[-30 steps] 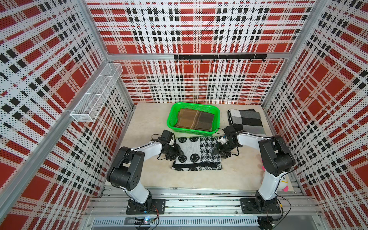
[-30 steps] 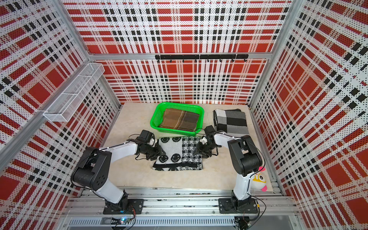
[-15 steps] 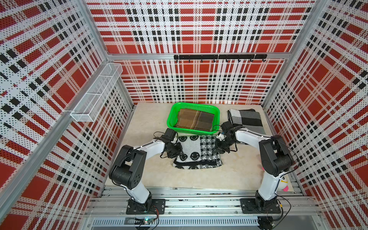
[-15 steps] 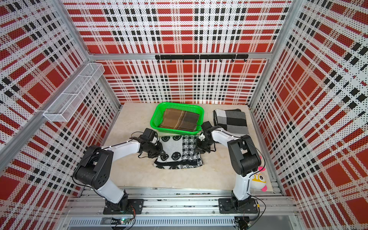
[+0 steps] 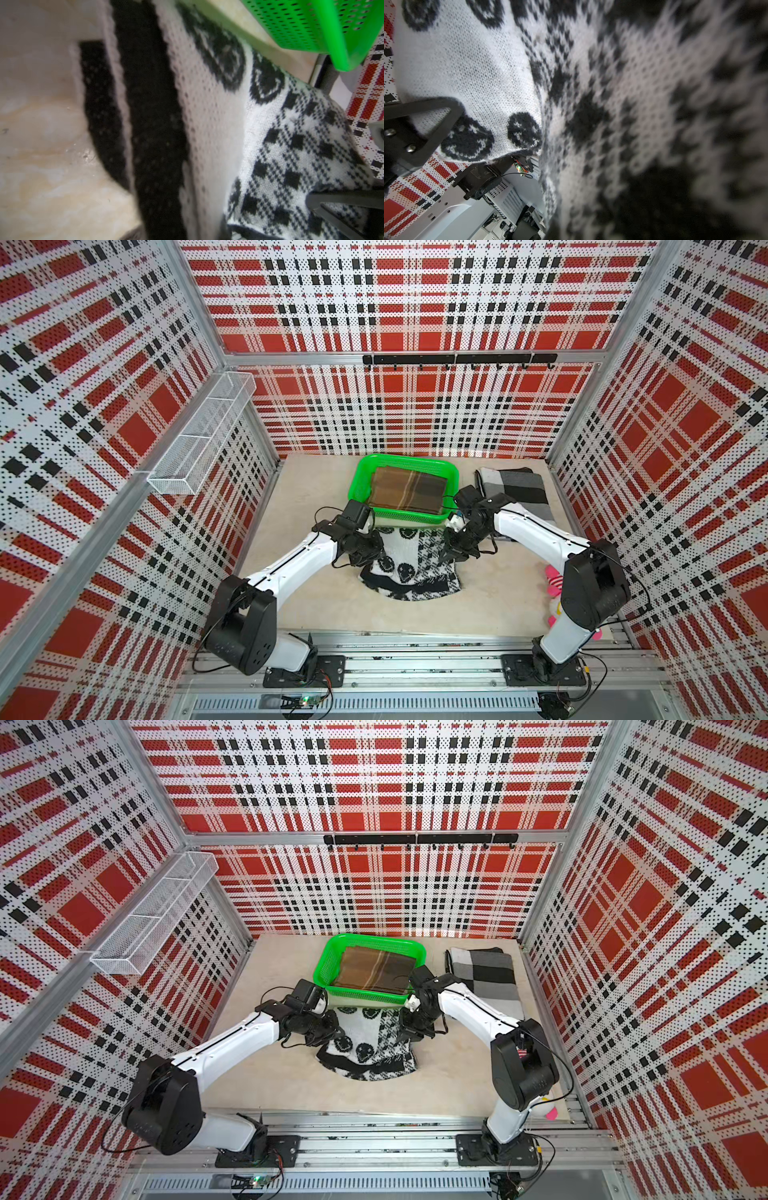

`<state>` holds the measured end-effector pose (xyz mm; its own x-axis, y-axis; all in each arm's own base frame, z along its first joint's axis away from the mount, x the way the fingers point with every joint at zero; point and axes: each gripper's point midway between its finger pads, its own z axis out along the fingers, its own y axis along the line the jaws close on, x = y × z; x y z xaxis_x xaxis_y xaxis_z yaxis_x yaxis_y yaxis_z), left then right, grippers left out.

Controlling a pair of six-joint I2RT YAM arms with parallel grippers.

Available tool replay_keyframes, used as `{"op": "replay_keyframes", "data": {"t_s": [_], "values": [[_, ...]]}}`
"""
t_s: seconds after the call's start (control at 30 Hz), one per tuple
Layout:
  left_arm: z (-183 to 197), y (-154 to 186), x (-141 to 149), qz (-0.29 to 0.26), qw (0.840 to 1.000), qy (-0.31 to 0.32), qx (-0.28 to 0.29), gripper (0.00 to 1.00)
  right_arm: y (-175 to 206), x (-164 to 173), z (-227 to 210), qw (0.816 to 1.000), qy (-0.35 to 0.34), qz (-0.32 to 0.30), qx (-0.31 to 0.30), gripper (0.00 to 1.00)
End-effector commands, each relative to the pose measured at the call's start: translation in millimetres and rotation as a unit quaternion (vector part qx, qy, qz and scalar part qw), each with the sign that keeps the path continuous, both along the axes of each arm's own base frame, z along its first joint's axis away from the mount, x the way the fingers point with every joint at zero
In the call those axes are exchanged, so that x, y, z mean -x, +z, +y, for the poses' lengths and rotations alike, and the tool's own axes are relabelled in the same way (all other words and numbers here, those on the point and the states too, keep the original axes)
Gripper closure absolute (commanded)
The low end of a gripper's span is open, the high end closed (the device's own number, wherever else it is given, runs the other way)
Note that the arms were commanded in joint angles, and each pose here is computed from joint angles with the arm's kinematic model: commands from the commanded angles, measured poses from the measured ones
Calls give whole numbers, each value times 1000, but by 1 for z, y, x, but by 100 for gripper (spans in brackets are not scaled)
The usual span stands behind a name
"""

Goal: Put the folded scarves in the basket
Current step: Pick up the scarf at the center of the board, then place the scarf in the basket.

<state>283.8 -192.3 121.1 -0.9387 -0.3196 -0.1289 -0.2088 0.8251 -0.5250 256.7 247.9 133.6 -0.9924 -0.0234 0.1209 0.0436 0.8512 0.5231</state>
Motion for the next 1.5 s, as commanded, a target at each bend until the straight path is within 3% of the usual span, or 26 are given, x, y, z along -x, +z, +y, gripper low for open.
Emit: {"op": "replay_keyframes", "data": {"t_s": [0.0, 0.3, 0.53, 0.73, 0.93, 1.1, 1.47], "values": [[4, 40, -8, -35, 999, 26, 3, 100, 30, 7, 0, 1000, 14, -15, 0, 100], [6, 103, -38, -93, 994, 52, 31, 100, 90, -20, 8, 996, 11, -92, -16, 100], [14, 133, -115, -137, 986, 78, 44, 100, 112, -94, 15, 988, -29, -154, -9, 100], [16, 139, -188, -169, 981, 91, 40, 100, 107, -159, 9, 982, -75, -174, -5, 100], [7, 130, -250, -195, 975, 99, 43, 100, 97, -217, 8, 974, -107, -198, -21, 100], [1, 106, -286, -207, 972, 107, 41, 100, 75, -247, 17, 969, -120, -211, -48, 100], [8, 41, -298, -168, 978, 125, 4, 100, 6, -268, 19, 976, -139, -159, -44, 100]]}}
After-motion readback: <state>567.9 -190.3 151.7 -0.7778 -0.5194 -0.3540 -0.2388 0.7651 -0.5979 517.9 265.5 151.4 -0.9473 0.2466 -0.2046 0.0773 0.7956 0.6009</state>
